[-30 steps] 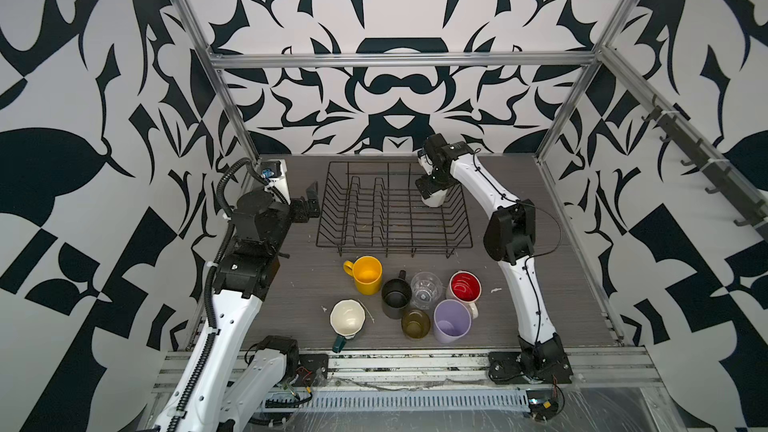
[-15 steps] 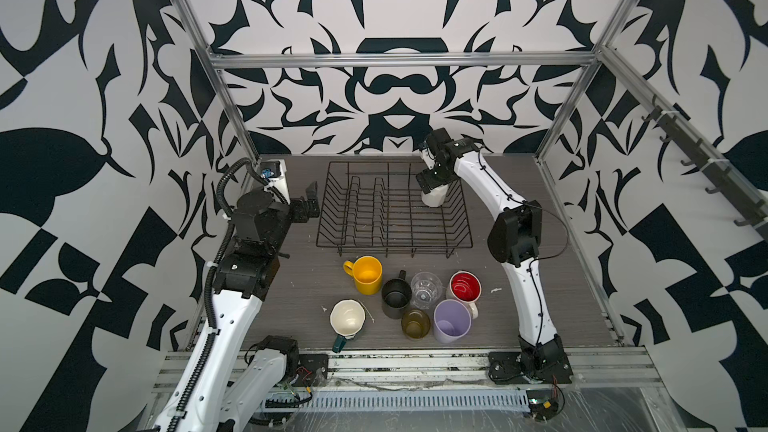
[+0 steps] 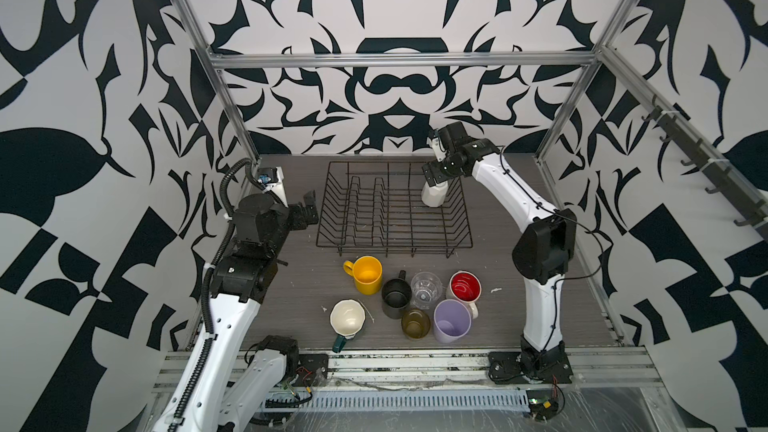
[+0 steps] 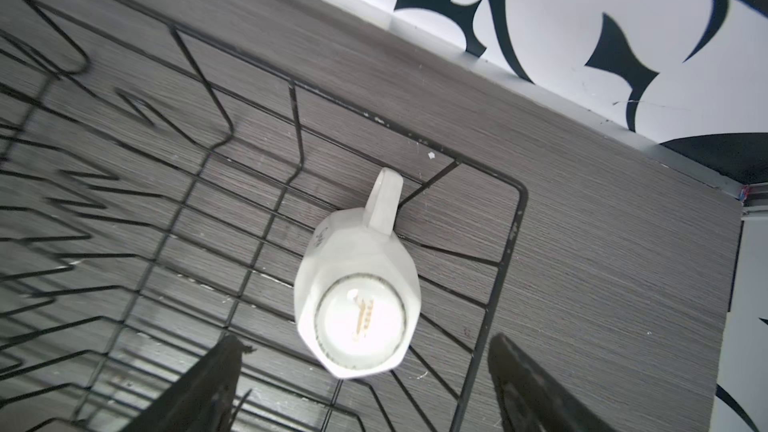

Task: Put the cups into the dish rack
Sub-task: 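Release the white mug with the right gripper while the left gripper reaches the green mug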

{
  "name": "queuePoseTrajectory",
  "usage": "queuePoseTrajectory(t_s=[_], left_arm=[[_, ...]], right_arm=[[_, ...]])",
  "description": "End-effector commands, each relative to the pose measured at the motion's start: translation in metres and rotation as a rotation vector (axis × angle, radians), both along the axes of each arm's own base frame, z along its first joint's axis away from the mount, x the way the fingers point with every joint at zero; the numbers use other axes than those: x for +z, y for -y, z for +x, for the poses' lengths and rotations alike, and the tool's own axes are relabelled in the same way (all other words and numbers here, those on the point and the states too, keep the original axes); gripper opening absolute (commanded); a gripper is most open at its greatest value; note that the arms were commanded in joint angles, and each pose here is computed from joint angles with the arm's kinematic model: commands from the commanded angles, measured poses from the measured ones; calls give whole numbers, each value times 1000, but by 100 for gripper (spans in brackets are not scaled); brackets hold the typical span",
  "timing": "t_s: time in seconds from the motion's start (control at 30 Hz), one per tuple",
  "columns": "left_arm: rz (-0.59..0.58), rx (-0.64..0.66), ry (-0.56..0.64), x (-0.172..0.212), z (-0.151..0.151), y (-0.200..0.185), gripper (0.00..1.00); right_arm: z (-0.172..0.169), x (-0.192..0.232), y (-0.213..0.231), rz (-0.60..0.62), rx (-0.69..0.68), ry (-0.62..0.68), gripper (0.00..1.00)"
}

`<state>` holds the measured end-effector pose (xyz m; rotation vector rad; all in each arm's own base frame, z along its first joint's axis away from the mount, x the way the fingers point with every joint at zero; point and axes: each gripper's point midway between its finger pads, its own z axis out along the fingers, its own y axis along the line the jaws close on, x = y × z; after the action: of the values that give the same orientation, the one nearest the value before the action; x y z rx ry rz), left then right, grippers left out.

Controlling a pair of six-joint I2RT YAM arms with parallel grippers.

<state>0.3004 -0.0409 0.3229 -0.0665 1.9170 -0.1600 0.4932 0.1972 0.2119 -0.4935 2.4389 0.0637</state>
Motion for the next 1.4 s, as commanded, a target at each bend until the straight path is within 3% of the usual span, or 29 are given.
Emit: queuePoseTrajectory(t_s=[0.0, 0.27, 0.57, 0.9, 1.37], left_arm=[[-68, 29, -139, -14, -31, -5, 98], [-197, -81, -519, -75, -85, 23, 93], [-382, -173, -768, -110, -111, 59, 81], [-310, -162, -934, -149, -152, 75, 76], [-304, -119, -1056, -181, -195, 70, 62]], right_arm=[[-6, 44, -6, 124, -2, 105, 95], [-26, 54, -12, 237, 8, 127, 95], [-35, 54, -12, 265, 13, 129, 95], [-39, 53, -13, 281, 20, 127, 94], [-42, 43, -14, 292, 20, 111, 94]])
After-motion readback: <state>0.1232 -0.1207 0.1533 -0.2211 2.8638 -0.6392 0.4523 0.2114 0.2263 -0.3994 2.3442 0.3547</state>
